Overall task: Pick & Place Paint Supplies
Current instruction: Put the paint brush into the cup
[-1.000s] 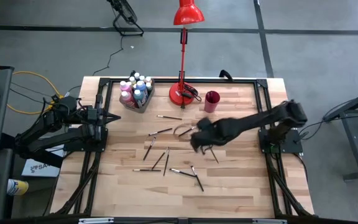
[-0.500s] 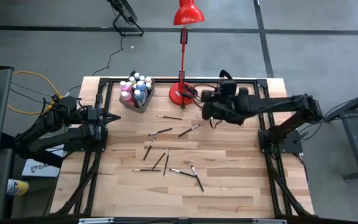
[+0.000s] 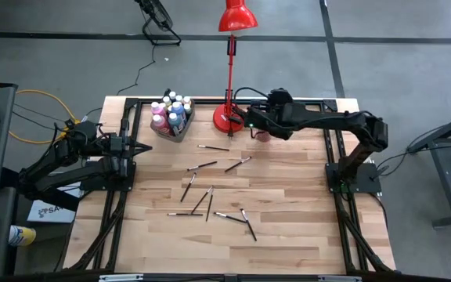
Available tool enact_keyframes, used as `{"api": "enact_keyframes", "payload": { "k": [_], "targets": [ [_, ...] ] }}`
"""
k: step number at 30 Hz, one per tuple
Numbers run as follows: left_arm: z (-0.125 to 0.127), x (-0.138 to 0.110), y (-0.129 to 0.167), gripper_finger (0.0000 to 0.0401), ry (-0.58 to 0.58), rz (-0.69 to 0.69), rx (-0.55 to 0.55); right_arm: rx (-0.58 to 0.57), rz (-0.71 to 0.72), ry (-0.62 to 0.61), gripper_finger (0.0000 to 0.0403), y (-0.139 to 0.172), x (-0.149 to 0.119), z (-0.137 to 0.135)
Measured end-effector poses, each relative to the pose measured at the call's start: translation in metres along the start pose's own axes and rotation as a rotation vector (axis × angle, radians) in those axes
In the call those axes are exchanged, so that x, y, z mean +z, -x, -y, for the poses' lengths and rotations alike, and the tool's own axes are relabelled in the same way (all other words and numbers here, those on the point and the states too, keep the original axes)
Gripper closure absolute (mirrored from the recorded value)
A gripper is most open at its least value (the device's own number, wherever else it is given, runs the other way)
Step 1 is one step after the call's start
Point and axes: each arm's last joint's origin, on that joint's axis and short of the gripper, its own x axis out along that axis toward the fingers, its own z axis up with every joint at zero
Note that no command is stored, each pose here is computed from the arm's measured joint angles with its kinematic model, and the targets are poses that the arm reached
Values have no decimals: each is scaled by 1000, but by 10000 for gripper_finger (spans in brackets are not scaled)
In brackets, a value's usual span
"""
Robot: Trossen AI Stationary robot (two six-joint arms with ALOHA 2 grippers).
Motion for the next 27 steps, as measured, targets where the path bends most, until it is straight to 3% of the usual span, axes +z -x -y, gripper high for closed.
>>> {"api": "enact_keyframes", "payload": {
  "k": [13,22,27],
  "targets": [
    [0,0,0,401,0,0,0,6,-115,83,386,-11,-14,-8],
    [0,0,0,401,0,0,0,50,-229,112,324,-8,-13,-6],
    [0,0,0,401,0,0,0,193,-353,219,286,6,7,9]
  ]
}}
